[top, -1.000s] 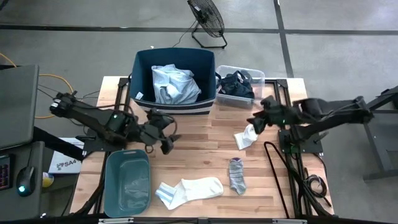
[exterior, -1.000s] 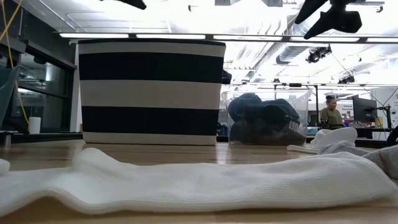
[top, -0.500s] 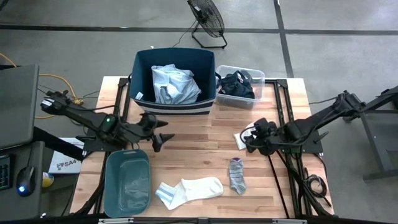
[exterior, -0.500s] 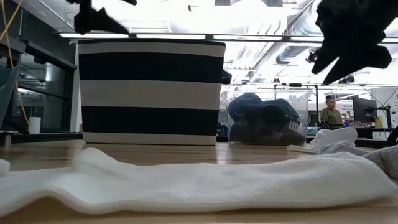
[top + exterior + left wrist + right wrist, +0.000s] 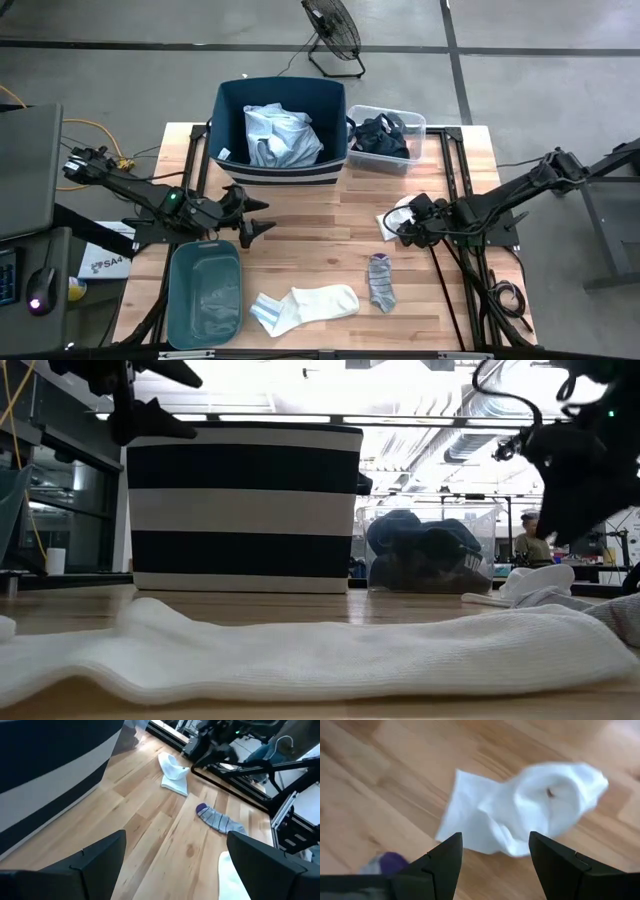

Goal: Pick & Place Cloths
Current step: Put the top white sock into the light blue bin

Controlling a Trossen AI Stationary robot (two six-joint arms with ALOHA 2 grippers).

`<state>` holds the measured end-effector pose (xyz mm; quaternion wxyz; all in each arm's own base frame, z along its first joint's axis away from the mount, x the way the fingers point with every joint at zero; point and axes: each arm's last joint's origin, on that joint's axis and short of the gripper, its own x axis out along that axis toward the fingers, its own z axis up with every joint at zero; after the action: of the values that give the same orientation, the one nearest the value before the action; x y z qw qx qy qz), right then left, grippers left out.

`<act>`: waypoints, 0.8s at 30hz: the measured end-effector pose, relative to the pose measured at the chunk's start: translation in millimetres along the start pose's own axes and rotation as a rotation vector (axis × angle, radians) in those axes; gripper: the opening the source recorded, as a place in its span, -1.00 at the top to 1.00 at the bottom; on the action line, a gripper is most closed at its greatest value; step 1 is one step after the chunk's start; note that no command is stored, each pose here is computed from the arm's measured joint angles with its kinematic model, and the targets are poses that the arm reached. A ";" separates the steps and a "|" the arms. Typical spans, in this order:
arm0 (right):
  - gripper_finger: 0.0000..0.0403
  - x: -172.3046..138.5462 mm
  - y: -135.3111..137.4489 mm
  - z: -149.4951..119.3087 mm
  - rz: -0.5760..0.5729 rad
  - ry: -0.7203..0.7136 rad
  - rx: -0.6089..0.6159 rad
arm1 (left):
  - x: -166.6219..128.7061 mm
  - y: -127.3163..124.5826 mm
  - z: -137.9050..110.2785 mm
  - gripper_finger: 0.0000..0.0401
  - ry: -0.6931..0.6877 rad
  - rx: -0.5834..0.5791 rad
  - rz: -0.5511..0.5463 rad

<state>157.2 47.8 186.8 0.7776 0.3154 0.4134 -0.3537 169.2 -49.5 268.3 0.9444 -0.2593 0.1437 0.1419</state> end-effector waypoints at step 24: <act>-0.10 51.2 -1.8 17.2 -0.052 0.042 0.092 | -61.9 33.7 18.8 -0.70 -0.091 0.065 -0.038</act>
<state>183.9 18.5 150.1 0.7440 0.3474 0.4209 -0.3856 104.6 -23.7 290.0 0.9605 -0.2245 0.1003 0.1307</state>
